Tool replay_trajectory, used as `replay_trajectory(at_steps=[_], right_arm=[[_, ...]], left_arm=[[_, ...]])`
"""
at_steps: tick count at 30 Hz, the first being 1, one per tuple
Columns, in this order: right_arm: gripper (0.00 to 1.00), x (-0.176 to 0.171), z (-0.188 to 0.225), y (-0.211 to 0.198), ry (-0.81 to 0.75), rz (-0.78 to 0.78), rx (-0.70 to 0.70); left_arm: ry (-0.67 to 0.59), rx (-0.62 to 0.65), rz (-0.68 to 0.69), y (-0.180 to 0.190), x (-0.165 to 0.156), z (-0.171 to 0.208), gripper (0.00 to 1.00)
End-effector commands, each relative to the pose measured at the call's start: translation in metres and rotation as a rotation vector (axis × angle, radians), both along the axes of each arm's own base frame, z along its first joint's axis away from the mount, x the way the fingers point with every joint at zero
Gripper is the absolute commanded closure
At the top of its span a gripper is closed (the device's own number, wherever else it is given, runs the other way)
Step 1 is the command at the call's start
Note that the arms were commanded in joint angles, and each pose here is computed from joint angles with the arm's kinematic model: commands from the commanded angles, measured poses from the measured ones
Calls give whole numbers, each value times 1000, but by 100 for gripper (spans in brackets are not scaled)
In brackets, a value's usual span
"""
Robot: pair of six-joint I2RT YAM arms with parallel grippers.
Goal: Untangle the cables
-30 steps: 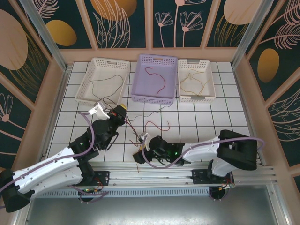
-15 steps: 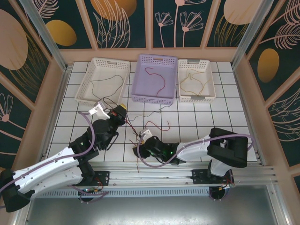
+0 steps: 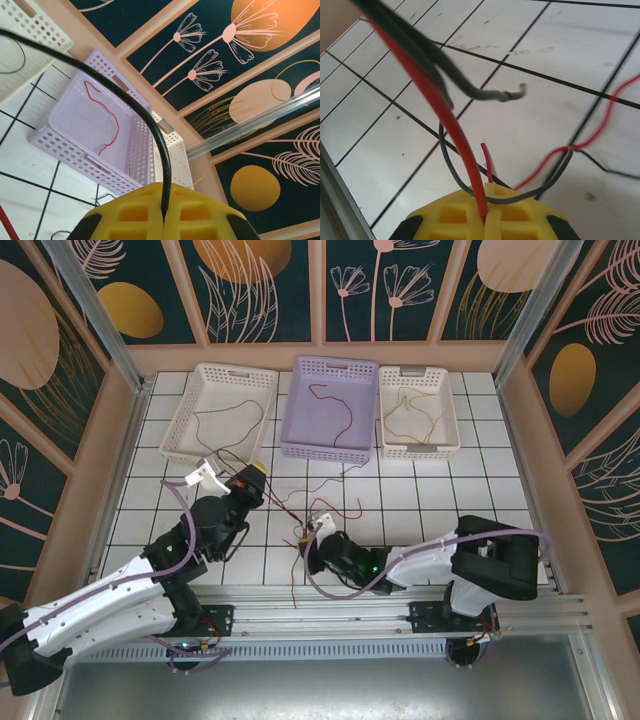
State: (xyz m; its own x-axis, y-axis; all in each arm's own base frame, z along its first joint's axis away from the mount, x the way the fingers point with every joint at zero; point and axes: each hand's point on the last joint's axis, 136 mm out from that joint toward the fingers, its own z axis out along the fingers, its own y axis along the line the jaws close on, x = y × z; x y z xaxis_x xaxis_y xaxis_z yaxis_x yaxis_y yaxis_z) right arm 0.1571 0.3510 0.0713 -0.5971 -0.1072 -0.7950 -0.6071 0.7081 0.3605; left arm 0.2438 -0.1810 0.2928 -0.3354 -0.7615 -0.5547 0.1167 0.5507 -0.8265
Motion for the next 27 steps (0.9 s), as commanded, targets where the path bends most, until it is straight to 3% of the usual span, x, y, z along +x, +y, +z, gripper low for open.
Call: replay_trajectory(at_steps=[1, 9, 18, 27], right_arm=[[100, 11, 10, -27, 1, -94, 42], [100, 39, 2, -118, 96, -313, 69], [100, 57, 0, -188, 132, -509, 72], [100, 59, -3, -195, 180, -512, 122]], left_arm=[[-28, 38, 58, 19, -2, 20, 100], [-58, 152, 167, 60, -12, 47, 100], [-100, 234, 212, 80, -18, 84, 100], [-174, 291, 186, 75, -19, 129, 100]])
